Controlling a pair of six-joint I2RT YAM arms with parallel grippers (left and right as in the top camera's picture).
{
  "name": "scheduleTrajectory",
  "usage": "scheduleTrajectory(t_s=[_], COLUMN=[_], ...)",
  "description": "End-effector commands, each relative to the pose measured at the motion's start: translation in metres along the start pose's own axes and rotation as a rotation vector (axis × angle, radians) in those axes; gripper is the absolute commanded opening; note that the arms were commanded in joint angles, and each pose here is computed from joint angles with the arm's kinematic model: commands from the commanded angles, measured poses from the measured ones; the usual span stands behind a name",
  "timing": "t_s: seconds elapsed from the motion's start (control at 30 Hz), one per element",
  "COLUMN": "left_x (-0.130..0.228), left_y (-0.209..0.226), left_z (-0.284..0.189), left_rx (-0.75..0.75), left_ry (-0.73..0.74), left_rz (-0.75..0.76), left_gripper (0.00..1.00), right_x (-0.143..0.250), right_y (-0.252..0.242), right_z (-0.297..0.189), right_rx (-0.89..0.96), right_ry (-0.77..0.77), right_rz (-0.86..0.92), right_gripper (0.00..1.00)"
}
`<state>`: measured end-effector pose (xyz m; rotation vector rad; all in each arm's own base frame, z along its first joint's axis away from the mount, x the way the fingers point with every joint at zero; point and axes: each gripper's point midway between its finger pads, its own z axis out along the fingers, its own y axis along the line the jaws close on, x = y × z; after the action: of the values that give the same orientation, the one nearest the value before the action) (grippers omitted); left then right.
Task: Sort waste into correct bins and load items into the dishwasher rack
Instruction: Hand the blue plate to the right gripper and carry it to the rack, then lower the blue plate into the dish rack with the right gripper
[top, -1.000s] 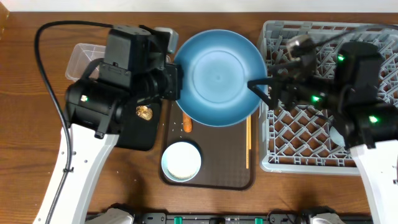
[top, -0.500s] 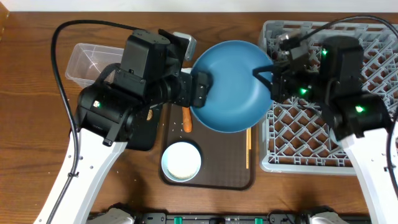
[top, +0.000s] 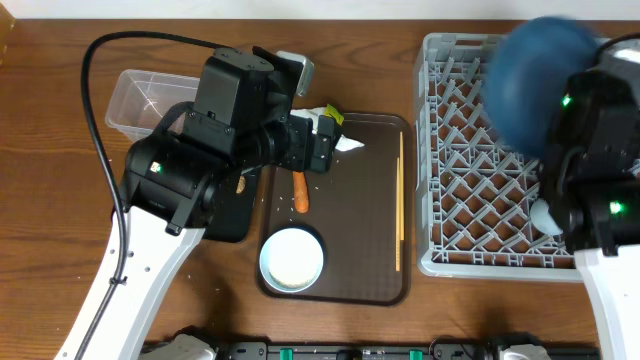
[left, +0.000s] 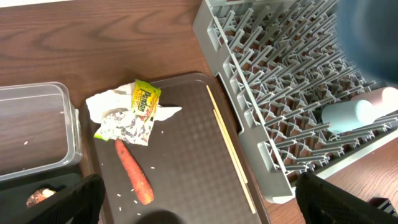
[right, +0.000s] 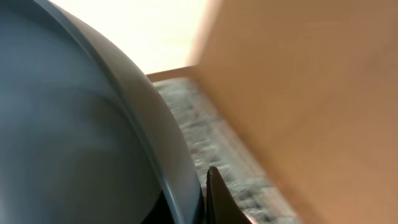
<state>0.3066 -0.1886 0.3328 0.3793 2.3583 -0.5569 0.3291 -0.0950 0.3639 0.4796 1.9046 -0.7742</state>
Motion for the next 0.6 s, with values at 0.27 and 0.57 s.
scheduleTrajectory(t_s=[0.27,0.57], left_x=[0.000,0.001], left_y=[0.002,0.003], left_z=[-0.002,-0.002], left_rx=[-0.015,-0.015], left_ry=[0.000,0.003], left_rz=[0.005,0.005], left_gripper=[0.98,0.98], right_x=[-0.010,0.006], right_y=[-0.113,-0.066], right_z=[0.064,0.137], right_rx=[0.703,0.602], right_ry=[0.062,0.148], right_rz=[-0.088,-0.416], right_gripper=[0.01,0.01])
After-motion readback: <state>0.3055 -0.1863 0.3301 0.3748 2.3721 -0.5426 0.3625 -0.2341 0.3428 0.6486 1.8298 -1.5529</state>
